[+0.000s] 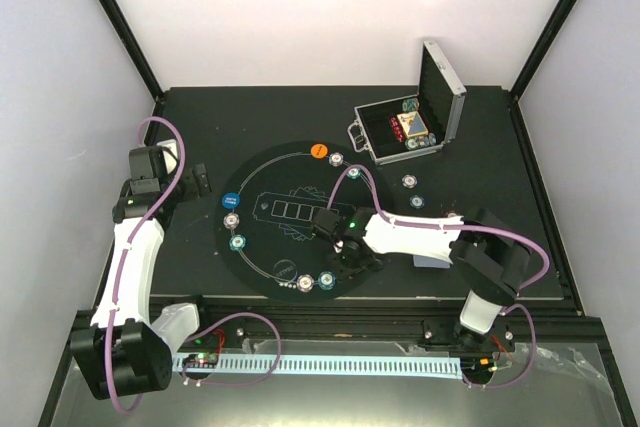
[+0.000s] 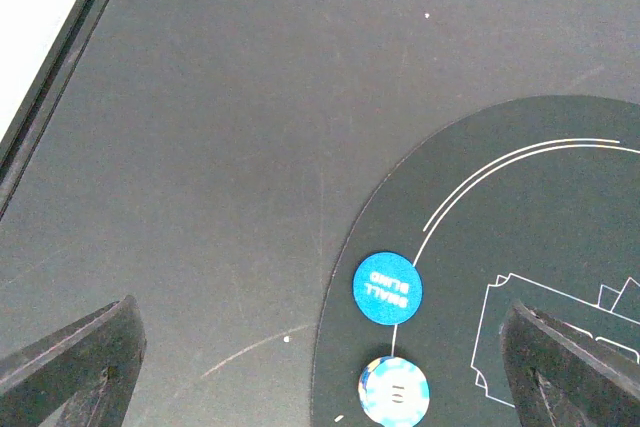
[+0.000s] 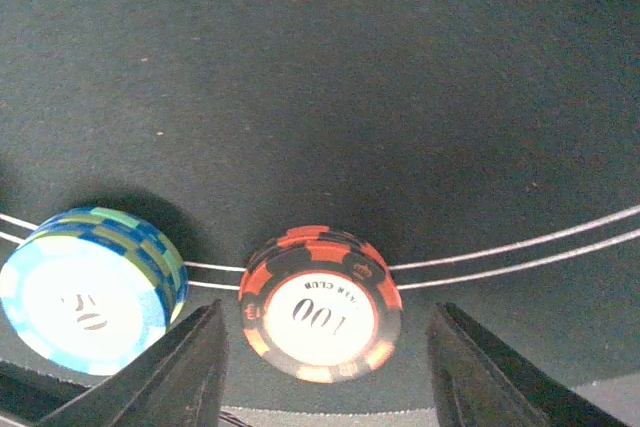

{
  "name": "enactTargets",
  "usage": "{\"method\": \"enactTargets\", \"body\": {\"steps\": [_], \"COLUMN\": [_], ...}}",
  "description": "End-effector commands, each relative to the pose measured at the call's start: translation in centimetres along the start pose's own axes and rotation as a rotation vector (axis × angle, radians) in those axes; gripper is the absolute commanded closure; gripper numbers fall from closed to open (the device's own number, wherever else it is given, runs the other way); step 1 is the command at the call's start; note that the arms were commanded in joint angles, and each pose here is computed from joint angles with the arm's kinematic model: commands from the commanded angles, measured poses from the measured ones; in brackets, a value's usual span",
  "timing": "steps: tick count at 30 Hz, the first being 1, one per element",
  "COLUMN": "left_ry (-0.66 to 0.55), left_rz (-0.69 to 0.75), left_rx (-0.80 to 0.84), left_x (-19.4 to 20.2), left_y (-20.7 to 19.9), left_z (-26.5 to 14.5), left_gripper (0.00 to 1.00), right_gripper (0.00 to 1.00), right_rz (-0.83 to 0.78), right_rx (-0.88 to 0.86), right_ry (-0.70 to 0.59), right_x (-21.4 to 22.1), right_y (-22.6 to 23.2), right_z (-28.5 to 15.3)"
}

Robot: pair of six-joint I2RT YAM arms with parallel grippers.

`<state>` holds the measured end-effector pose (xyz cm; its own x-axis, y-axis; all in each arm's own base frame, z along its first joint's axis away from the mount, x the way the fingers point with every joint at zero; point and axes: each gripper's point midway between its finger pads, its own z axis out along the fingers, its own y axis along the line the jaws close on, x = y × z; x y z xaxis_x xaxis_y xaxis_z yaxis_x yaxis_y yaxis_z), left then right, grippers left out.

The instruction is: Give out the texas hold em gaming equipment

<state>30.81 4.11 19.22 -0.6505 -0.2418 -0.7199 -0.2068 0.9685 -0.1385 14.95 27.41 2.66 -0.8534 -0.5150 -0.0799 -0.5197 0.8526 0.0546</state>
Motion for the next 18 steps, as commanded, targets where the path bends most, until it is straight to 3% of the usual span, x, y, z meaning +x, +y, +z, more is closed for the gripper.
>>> {"method": "enactTargets", "body": {"steps": [1,4,10,18], "left_ry": [-0.012,-0.014,-0.012,-0.017], "left_rz": [0.02,0.02,0.02,0.021], "left_rx": [0.009,0.009,0.008,0.004], "left_x": [-0.6,-0.7,-0.6,-0.7], "left_y": [-0.3,-0.4,-0.3,-0.3], "left_z": [-0.3,-0.4,-0.3,-0.4], "left_gripper": [0.01,0.01,0.01,0.01], "right_gripper": [0.39,0.3,0.24,0.2], "right_rz": [-0.004,-0.015,0.052,0.529], "right_rx": [0.017,0.009,0.086,0.188], "right_ry": [-0.035,-0.06,-0.125,-0.199], "right_x": [-0.6,-0.6,-0.8,-1.9], "right_y": [-0.1,-0.1,-4.0,-19.3], "right_z": [-1.3,-2.5,-5.4,-7.2]}}
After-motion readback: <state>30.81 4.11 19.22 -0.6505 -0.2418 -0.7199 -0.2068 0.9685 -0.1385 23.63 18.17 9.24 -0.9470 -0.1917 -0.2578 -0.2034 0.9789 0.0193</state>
